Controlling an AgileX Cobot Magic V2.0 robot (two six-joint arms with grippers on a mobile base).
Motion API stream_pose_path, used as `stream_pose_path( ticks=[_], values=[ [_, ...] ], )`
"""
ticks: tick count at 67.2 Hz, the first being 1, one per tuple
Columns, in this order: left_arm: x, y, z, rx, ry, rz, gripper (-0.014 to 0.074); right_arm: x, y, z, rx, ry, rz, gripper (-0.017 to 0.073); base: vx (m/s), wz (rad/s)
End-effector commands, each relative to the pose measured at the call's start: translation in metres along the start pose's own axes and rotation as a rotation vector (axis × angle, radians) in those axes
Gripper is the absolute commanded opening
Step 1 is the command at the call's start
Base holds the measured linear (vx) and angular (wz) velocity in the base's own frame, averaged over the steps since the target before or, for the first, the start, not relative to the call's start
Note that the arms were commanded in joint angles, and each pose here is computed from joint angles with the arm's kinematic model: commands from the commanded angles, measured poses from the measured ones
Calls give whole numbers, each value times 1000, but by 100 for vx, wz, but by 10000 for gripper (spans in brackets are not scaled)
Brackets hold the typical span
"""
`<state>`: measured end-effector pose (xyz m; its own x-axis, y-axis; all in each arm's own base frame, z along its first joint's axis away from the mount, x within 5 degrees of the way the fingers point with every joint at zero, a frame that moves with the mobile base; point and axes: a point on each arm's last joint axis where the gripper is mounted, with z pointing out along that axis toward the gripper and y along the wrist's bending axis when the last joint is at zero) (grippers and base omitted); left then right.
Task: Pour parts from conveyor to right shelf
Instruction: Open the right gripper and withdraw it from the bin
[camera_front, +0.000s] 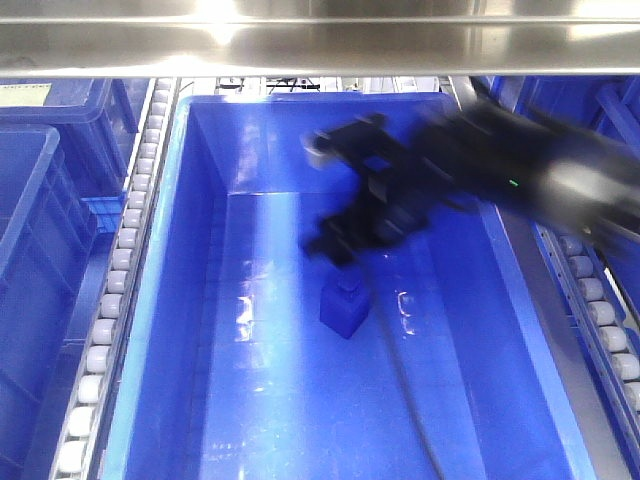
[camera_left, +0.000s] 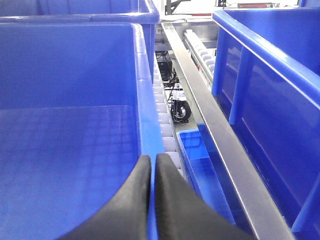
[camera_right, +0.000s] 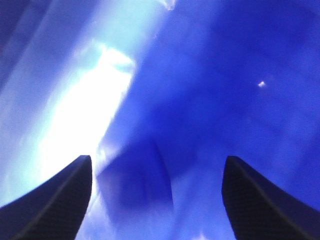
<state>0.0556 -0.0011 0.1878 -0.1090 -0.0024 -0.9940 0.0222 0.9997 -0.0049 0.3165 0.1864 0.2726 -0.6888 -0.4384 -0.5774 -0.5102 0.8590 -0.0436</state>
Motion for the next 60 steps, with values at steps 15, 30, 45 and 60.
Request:
stream_pose_path(
  ticks=[15,30,45,60],
  values=[
    [-13,-1,-2,8,-93,-9,-6,59,-2,-90,0,-428,-13,515,0,0],
    [-13,-1,-2,8,-93,-9,-6,116,-1,-130,-12,-568,13,515,0,0],
    [-13,-1,-2,8,-93,-9,-6,172,-1,-180,-8,-769,20,515,0,0],
    [-13,-1,-2,8,-93,-9,-6,222,-1,-213,-2,-986,25,515,0,0]
  ],
)
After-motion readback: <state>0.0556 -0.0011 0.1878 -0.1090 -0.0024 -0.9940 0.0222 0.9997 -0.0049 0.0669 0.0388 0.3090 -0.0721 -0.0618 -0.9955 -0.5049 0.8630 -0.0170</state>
